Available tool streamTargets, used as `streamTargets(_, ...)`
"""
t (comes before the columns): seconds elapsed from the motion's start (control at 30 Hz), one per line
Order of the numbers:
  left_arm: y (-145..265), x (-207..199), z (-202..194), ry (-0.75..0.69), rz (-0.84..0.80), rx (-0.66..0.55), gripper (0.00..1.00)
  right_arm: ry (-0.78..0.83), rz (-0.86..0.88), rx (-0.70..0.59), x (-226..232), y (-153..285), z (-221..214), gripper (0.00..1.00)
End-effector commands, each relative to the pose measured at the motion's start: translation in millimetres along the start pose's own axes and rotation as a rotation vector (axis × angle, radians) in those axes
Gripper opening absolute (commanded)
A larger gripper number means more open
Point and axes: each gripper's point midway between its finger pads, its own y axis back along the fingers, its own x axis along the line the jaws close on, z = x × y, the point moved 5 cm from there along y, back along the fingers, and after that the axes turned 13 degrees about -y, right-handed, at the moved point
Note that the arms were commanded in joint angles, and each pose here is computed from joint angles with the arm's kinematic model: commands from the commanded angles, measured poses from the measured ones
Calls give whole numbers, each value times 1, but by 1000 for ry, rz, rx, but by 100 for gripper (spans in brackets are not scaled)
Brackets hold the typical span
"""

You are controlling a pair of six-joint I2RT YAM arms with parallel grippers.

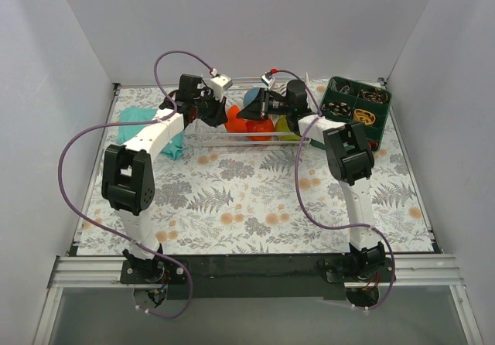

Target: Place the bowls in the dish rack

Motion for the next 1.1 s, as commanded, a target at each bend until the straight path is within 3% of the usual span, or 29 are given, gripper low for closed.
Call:
streamTargets(0.0, -3, -1, -5, -13, 5, 26, 0, 92, 23, -31, 8, 2, 11, 1)
streamTargets(0.33, -4, 13, -13, -43, 111, 60, 0, 80, -19, -42, -5, 7, 7, 6)
streamTargets(0.6, -13, 10, -21, -24, 82, 68, 0, 97, -34, -43, -8, 8, 5, 9)
streamTargets(0.77, -23, 15, -22, -22, 98, 39, 0, 119, -62, -50, -11, 17, 2, 20)
streamTargets(0.93, -41, 15, -24, -10, 83, 28, 0, 140, -85, -62, -7, 30, 0, 41)
streamTargets(1.07, -47, 16, -23, -12, 86, 13, 0, 165, -116, -90, 1, 40, 7, 45)
